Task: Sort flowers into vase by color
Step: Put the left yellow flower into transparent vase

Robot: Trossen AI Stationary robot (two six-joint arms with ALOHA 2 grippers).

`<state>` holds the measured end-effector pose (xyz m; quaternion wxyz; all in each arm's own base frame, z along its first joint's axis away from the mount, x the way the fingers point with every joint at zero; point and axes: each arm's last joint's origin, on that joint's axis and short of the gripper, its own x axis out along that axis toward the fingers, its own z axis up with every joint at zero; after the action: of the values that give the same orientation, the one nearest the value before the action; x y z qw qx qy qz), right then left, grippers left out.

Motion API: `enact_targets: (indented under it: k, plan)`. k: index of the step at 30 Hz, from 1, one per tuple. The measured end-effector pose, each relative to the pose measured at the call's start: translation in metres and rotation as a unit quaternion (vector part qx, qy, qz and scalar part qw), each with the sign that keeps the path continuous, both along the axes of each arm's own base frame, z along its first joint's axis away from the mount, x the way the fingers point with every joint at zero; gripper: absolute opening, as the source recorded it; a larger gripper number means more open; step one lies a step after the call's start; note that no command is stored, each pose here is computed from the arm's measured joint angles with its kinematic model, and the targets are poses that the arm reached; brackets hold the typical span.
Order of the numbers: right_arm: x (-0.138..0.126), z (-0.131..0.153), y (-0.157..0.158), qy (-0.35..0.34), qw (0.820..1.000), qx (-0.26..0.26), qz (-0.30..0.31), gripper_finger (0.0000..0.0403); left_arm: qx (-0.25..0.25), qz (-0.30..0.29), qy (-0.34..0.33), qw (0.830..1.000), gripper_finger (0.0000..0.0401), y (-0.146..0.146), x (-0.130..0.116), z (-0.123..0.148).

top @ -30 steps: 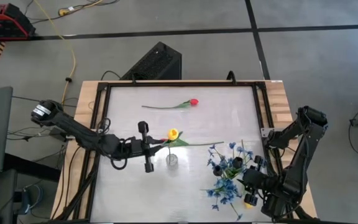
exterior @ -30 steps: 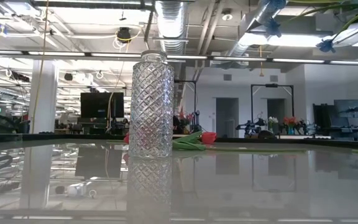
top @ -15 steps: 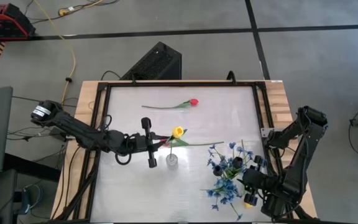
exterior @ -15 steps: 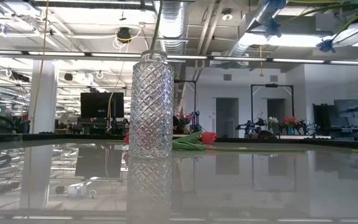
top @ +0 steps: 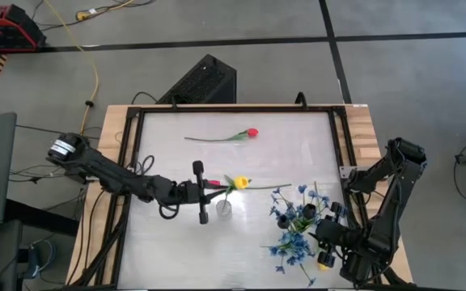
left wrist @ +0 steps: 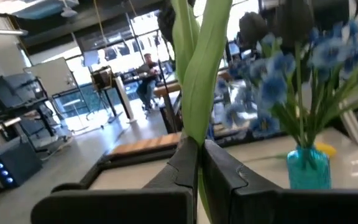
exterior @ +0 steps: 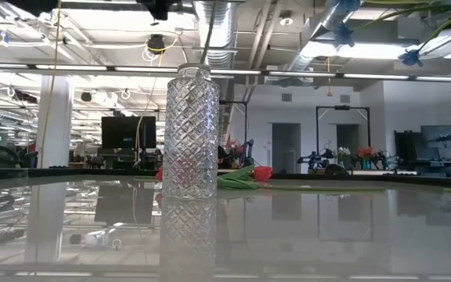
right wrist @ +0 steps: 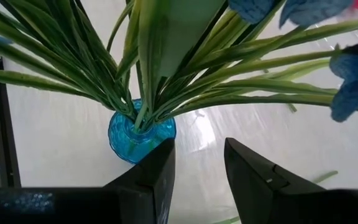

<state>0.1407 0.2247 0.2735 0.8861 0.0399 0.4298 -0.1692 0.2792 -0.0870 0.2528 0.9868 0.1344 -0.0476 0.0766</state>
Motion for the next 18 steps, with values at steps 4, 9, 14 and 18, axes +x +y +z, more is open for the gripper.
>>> enact_targets:
  k: [4,9,14,18]
  plan:
    - [0.0,0.0,0.001,-0.001,1.0,0.005,0.0,0.0163,0.013,0.012,0.0,1.0,0.0,-0.006,0.005,-0.009]
    - [0.0,0.0,0.003,-0.002,1.0,0.015,0.001,0.0163,0.018,0.016,0.018,1.0,0.0,-0.014,0.002,-0.013]
    - [-0.002,-0.001,0.002,0.029,0.999,0.021,0.003,0.0163,0.014,0.026,0.041,0.999,0.001,-0.02,0.0,-0.018]
    - [-0.004,-0.003,0.002,0.073,0.997,0.038,0.005,0.0163,0.009,0.033,0.056,0.998,0.0039,-0.023,-0.002,-0.021]
